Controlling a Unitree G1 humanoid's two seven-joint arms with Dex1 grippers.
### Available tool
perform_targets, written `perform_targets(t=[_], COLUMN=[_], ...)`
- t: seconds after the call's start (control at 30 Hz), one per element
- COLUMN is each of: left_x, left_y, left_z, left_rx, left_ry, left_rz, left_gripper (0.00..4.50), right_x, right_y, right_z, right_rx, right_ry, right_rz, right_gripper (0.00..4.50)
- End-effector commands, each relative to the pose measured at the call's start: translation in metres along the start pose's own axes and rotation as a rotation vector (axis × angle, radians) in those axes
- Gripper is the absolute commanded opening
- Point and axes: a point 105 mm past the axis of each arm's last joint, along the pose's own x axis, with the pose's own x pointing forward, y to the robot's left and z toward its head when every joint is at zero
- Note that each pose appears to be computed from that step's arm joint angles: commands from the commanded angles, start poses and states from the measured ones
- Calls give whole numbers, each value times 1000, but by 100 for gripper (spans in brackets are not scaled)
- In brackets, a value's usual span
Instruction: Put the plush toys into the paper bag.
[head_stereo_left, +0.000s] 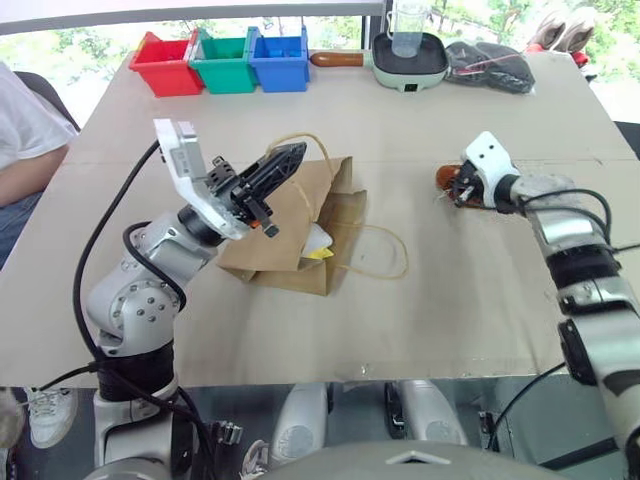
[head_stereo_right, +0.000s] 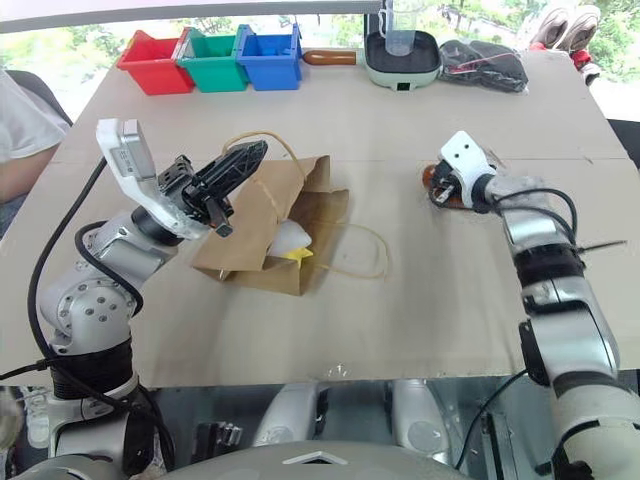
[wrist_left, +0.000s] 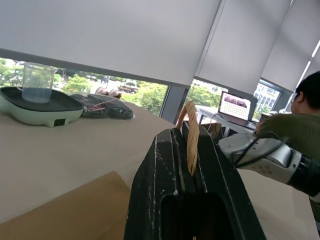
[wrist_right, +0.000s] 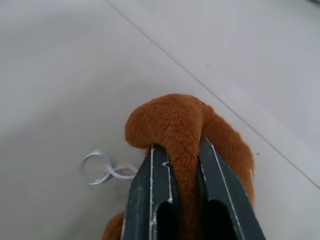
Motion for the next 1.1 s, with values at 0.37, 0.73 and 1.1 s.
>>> perform_targets(t=[0.37, 0.73, 1.1], left_x=[24, 8, -20], left_y=[-25, -32, -16], left_z=[17, 9, 6], left_rx=[-54, -61, 7], left_ry=[-72, -64, -18], left_rz=[-146, -98, 7], left_gripper=[0, 0, 0], right_x=[51, 73, 31], right_y=[185, 176, 160], right_z=[107, 95, 80], right_rx=[-385, -289, -71], right_ry=[-400, -440, -395], right_rz=[516, 523, 501], right_gripper=[2, 227, 446])
